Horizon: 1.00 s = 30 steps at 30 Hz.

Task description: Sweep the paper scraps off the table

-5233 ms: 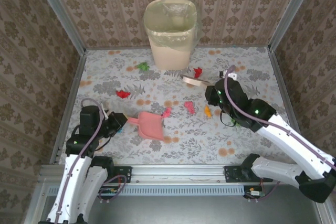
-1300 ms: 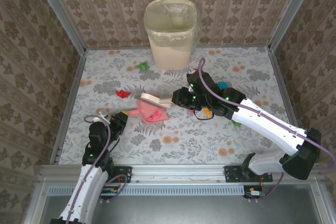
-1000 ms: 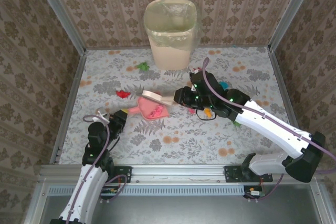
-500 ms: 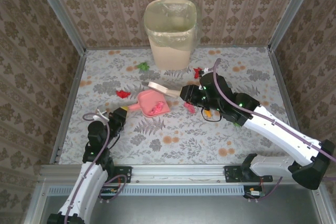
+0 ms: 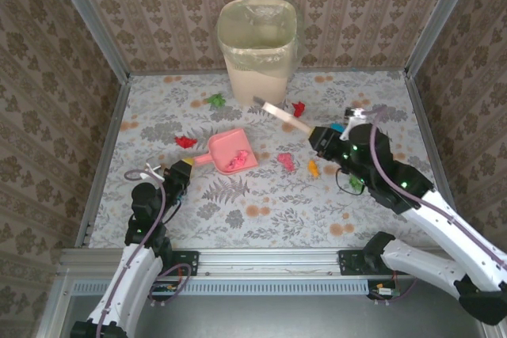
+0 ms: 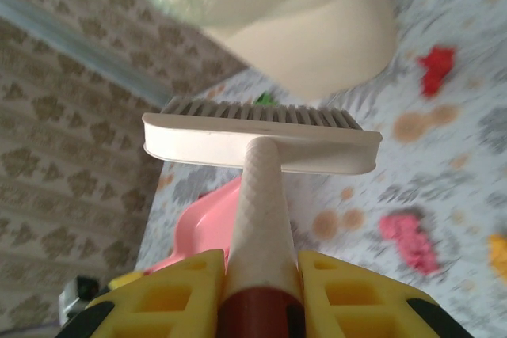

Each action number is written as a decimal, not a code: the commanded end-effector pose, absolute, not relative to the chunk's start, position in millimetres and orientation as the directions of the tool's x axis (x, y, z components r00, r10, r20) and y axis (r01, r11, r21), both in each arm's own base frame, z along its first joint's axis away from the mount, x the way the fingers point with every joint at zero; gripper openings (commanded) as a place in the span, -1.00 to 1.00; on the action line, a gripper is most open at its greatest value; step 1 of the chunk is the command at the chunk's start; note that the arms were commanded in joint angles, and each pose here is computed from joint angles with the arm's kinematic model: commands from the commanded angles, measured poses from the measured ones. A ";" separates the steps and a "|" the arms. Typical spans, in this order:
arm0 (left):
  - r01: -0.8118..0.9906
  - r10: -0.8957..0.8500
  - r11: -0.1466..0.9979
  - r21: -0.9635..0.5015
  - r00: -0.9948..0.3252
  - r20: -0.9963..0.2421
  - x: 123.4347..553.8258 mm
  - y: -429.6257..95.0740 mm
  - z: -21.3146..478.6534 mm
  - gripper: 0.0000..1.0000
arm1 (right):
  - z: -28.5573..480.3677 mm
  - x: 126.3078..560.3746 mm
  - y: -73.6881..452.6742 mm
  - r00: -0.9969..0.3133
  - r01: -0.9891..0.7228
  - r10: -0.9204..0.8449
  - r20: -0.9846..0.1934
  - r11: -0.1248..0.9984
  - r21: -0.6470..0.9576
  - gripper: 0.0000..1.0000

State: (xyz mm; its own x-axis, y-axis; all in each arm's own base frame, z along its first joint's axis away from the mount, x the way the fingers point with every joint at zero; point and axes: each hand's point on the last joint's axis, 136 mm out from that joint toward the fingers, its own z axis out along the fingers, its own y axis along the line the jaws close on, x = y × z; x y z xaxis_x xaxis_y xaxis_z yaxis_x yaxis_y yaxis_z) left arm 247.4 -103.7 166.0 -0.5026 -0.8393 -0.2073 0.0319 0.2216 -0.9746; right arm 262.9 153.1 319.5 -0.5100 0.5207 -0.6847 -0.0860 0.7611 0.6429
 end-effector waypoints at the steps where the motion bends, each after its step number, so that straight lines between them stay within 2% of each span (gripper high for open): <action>1: 0.075 -0.833 0.198 -0.977 -0.513 -0.208 245.7 -107.8 175.1 -1.00 | 319.8 264.8 114.9 -0.384 -0.051 0.507 -0.771 0.823 0.566 -1.00; 11: 0.080 -0.837 0.192 -0.978 -0.507 -0.206 247.4 -107.4 182.3 -1.00 | 279.6 252.3 66.4 -0.215 0.020 0.440 -0.872 0.894 0.447 -1.00; 14: 0.084 -0.840 0.187 -0.979 -0.503 -0.204 248.5 -107.1 186.9 -1.00 | 263.4 254.2 62.3 -0.212 0.047 0.421 -0.882 0.906 0.421 -1.00; 20: 0.098 -0.843 0.183 -0.978 -0.496 -0.207 252.6 -107.3 202.0 -1.00 | 250.7 260.1 79.5 -0.214 -0.042 0.388 -0.897 0.913 0.405 -1.00; 30: 0.161 -0.842 0.164 -0.973 -0.491 -0.223 265.2 -112.0 256.1 -1.00 | 217.9 271.4 88.6 -0.226 -0.055 0.330 -0.917 0.935 0.350 -1.00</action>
